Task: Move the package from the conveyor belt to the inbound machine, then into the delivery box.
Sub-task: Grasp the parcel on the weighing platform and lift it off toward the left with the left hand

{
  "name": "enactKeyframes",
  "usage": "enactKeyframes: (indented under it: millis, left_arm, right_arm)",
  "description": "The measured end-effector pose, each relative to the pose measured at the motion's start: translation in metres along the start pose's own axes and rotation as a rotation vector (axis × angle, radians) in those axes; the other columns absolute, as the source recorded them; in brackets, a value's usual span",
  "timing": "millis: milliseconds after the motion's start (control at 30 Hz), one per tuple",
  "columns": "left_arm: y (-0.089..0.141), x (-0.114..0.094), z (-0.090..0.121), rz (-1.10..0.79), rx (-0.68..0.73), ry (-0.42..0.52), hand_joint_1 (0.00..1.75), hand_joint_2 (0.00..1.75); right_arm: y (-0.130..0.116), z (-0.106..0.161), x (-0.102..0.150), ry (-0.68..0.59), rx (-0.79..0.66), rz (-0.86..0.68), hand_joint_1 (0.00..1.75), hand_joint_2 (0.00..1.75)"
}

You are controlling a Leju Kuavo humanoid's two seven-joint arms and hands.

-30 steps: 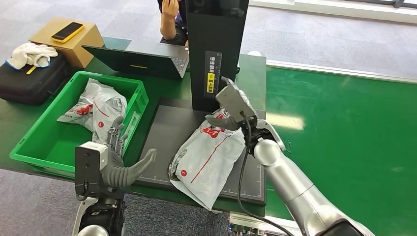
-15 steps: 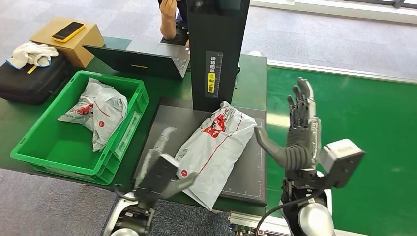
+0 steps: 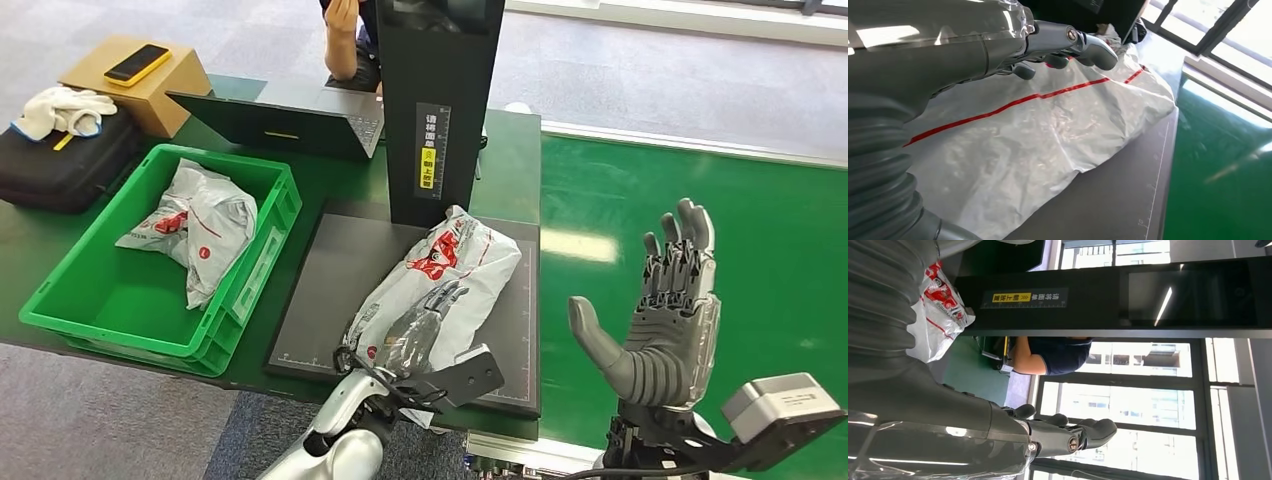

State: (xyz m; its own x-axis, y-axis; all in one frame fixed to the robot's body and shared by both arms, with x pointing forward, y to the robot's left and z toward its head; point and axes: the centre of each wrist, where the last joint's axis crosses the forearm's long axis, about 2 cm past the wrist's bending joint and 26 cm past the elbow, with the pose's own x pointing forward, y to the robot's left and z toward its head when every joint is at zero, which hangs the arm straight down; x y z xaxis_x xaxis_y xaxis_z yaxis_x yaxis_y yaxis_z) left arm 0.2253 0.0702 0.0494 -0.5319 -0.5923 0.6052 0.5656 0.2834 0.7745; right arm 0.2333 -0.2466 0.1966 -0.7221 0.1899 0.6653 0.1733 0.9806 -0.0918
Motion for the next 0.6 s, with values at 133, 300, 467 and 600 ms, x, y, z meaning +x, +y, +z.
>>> enactKeyframes:
  millis: [133,300,467,600]
  left_arm:
    - [0.017,-0.008,-0.012,-0.051,0.002,0.005,0.0,1.75]
    - [0.041,-0.013,-0.021,-0.052,0.062,0.002,0.0,1.75]
    - [0.062,-0.015,-0.023,-0.024,0.132,-0.008,0.0,1.75]
    - [0.08,-0.016,-0.023,-0.021,0.192,-0.006,0.0,1.75]
  right_arm:
    - [-0.003,0.005,-0.001,0.017,0.005,0.006,0.0,1.75]
    - [-0.008,0.012,-0.002,0.036,-0.001,0.02,0.0,1.75]
    - [-0.011,0.015,-0.001,0.044,-0.009,0.032,0.0,1.75]
    - [-0.013,0.016,0.001,0.043,-0.01,0.037,0.0,1.75]
